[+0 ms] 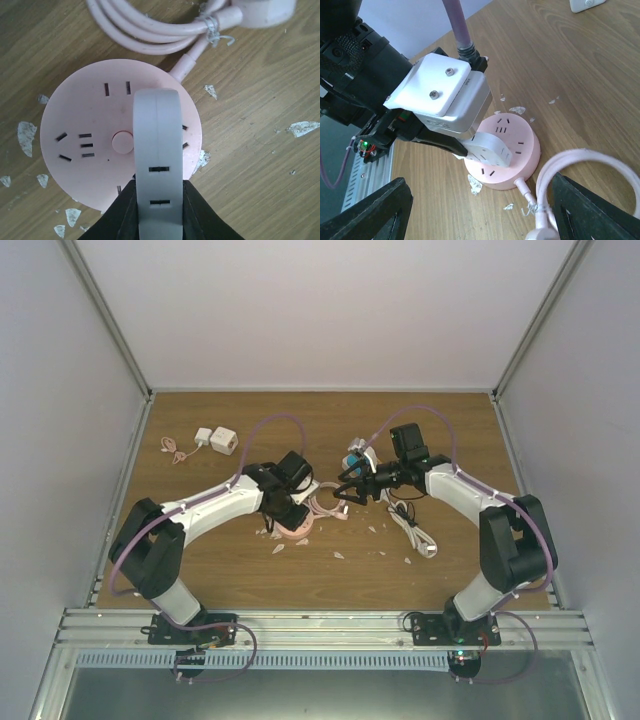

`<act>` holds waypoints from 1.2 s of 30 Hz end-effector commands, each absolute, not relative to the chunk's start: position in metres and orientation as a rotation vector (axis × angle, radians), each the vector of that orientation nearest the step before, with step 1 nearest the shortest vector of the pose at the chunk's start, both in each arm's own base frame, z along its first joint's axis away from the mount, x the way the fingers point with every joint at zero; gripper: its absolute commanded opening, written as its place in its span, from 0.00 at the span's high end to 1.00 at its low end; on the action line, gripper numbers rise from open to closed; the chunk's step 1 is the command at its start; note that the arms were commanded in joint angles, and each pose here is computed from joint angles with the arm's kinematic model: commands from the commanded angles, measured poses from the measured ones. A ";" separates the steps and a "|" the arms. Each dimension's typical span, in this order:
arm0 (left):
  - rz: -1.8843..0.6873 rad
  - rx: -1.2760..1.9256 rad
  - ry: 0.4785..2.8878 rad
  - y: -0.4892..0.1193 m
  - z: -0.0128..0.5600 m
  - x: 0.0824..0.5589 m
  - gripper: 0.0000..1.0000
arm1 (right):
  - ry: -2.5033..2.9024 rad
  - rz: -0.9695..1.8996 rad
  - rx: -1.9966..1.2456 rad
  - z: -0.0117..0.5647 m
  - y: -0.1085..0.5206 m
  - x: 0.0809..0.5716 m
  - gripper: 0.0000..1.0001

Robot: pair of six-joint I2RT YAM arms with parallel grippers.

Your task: Pull the plug off the socket

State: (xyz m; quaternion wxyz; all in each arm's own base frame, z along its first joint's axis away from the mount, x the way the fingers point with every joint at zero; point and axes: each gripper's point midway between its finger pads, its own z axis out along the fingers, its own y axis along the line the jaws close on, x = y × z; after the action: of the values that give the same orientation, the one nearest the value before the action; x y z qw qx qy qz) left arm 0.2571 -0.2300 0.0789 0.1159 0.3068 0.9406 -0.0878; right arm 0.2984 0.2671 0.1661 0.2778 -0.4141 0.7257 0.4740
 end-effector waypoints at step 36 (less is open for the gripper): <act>-0.207 2.044 1.859 -0.184 0.068 0.195 1.00 | 1.571 1.068 -1.452 0.113 0.321 0.238 0.20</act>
State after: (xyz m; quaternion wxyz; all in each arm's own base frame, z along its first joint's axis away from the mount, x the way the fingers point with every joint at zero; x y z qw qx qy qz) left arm 0.2088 -0.1916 0.0769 0.1994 0.6848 0.6979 -0.0651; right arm 0.2290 0.3033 0.1155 0.3223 -0.5496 0.6371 0.4337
